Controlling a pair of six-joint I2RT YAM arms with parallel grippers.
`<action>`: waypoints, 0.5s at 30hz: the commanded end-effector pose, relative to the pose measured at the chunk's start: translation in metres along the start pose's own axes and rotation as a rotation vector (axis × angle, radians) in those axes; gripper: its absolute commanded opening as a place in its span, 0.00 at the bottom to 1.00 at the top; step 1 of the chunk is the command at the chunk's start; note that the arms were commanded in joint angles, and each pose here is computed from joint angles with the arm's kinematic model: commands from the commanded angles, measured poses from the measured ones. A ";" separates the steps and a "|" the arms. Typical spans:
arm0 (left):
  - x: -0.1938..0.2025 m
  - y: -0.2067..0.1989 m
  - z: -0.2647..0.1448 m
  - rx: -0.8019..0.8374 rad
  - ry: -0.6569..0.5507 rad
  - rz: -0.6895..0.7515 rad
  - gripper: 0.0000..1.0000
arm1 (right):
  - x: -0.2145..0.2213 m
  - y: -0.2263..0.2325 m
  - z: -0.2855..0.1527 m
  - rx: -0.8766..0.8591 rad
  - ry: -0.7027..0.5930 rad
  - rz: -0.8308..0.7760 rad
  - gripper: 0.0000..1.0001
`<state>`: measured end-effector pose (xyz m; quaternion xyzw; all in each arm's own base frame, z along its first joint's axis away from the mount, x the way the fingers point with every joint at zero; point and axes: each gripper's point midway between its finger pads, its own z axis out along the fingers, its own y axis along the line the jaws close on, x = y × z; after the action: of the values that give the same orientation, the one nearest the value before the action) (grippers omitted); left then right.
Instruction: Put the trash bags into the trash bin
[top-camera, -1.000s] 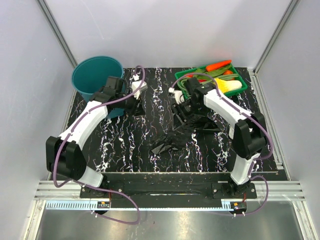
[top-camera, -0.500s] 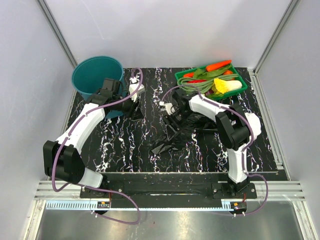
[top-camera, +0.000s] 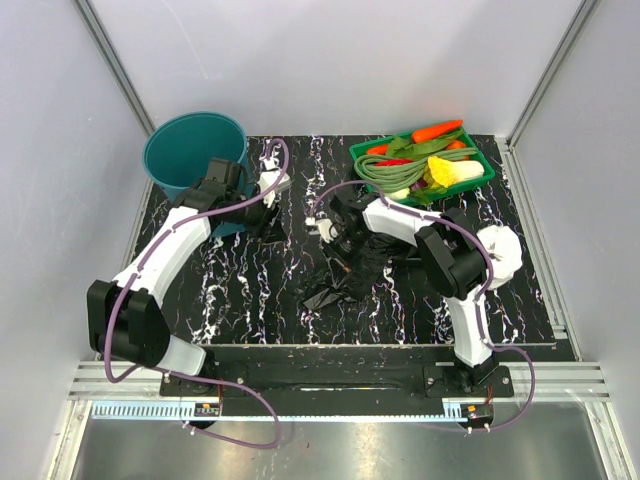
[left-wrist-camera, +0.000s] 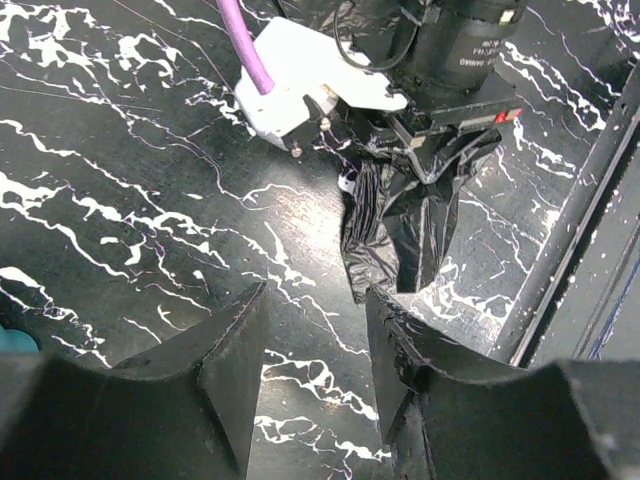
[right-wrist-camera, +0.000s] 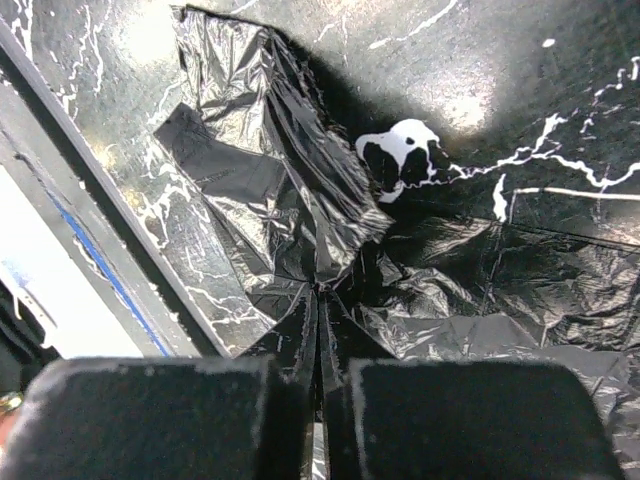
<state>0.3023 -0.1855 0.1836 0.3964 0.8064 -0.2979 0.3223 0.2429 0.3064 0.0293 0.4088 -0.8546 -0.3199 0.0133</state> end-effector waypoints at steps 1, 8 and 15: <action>-0.001 -0.007 0.001 0.079 -0.027 0.052 0.47 | -0.019 0.011 -0.036 0.079 -0.075 -0.149 0.00; -0.003 -0.037 0.006 0.385 -0.013 0.101 0.55 | -0.017 0.053 -0.096 0.085 -0.167 -0.556 0.00; -0.020 -0.041 0.021 0.508 -0.050 0.129 0.57 | -0.026 0.086 -0.126 0.059 -0.257 -0.634 0.00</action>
<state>0.2844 -0.2115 0.1633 0.4771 0.7354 -0.4295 0.2171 0.2432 0.2922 0.1679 0.5864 -0.7202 -0.3149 -0.1955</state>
